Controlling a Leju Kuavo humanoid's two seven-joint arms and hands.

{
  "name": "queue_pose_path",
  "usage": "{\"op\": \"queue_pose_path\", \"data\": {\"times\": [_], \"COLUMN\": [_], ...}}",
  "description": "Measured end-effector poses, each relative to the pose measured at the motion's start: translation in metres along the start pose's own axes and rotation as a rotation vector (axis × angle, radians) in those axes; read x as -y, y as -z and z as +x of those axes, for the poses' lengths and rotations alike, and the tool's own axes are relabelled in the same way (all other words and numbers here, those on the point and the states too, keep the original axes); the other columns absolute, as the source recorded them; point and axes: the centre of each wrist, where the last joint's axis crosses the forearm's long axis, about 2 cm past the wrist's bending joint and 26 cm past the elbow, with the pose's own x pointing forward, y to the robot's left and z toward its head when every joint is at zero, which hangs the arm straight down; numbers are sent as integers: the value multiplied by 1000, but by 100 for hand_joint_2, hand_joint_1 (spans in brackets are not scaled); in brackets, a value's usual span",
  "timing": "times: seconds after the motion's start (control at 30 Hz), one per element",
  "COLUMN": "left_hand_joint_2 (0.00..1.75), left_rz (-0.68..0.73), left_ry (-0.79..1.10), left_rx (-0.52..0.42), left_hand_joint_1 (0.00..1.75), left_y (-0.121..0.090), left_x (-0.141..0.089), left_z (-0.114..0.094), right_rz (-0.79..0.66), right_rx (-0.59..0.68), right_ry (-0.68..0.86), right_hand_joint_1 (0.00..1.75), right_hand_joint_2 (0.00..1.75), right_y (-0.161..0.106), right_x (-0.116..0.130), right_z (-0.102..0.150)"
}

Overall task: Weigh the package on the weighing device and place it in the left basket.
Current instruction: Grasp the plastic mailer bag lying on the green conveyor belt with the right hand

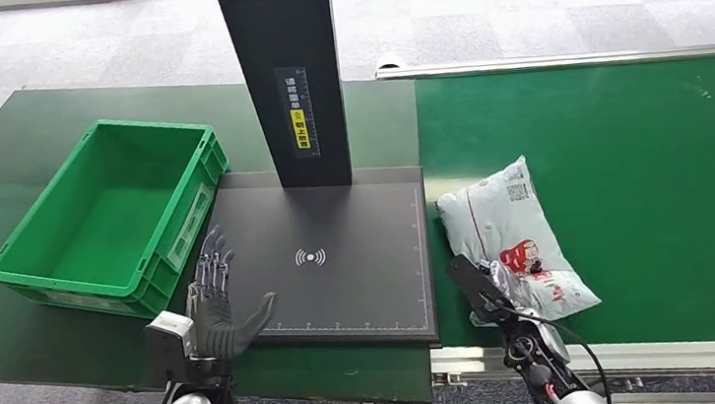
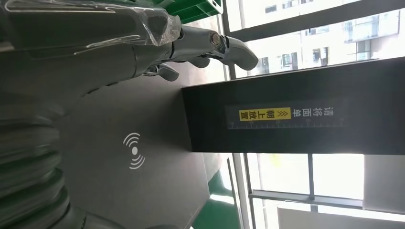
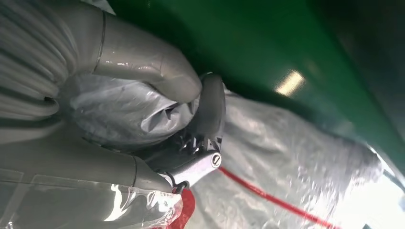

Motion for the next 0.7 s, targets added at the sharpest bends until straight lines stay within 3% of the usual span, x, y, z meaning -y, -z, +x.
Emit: {"op": "queue_pose_path", "data": {"times": [0.17, 0.3, 0.53, 0.7], "left_hand_joint_2": [175, 175, 175, 175], "left_rz": [15, 28, 38, 48], "left_ry": [19, 39, 66, 78], "left_rx": [2, 16, 65, 94], "left_hand_joint_1": [0, 0, 0, 0], "left_y": [-4, -6, -2, 3], "left_x": [-2, -5, -9, -11], "left_z": [2, 4, 9, 12], "right_rz": [-129, -267, -479, -497], "right_rx": [54, 146, 420, 587], "right_ry": [58, 90, 95, 126], "right_hand_joint_1": [175, 175, 175, 175], "right_hand_joint_2": [175, 175, 175, 175], "right_y": [-9, -15, -23, -24], "right_x": [0, 16, 70, 98], "right_z": [4, 17, 65, 106]}}
